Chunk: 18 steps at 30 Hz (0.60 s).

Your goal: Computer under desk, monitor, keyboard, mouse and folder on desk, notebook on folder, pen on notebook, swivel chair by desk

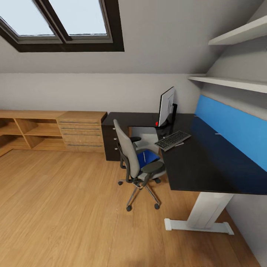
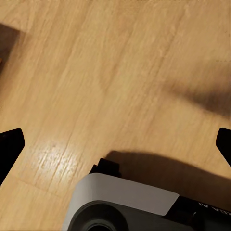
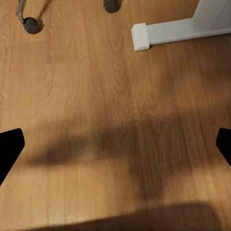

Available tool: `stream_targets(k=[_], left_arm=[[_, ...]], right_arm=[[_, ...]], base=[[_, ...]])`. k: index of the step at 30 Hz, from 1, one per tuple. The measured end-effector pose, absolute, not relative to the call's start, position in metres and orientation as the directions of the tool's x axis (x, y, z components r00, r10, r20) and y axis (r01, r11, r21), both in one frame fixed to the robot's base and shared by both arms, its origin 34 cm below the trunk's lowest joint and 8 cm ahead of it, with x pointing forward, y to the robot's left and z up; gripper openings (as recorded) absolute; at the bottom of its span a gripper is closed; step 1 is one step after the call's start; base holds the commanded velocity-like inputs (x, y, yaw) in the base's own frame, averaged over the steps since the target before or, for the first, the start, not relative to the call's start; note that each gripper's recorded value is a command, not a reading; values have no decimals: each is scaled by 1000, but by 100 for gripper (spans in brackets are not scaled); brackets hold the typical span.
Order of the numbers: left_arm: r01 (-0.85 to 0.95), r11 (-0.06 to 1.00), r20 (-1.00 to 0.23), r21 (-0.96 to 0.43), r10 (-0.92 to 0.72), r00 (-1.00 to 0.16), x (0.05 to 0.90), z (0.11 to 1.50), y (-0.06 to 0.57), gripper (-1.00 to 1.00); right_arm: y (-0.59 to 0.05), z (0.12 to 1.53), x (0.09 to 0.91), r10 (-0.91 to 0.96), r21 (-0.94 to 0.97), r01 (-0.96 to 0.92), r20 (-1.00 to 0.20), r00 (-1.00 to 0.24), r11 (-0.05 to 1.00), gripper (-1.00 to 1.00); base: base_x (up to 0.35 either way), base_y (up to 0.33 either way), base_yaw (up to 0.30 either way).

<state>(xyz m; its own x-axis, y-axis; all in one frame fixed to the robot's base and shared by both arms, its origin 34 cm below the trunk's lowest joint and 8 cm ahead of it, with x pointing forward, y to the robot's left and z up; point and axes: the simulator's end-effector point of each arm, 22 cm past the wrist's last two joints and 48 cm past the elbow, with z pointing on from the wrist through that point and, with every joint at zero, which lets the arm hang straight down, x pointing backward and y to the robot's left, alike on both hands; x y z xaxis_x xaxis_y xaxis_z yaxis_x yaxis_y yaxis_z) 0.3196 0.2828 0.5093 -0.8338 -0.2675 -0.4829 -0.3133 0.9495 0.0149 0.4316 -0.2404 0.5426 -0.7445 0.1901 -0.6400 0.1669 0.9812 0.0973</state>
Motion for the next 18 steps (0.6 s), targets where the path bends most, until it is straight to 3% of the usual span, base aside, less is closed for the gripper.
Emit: stream_targets(k=[8,18], left_arm=[[-313,950,-487,15,-267,-832,321,510,286,100],[-311,950,-487,13,-266,-832,321,510,285,100]], right_arm=[[-240,542,432,190,97,167,-639,-745,981,100],[-240,543,432,190,98,167,-640,-744,981,100]], base=[[-17,23,0],[-92,258,0]])
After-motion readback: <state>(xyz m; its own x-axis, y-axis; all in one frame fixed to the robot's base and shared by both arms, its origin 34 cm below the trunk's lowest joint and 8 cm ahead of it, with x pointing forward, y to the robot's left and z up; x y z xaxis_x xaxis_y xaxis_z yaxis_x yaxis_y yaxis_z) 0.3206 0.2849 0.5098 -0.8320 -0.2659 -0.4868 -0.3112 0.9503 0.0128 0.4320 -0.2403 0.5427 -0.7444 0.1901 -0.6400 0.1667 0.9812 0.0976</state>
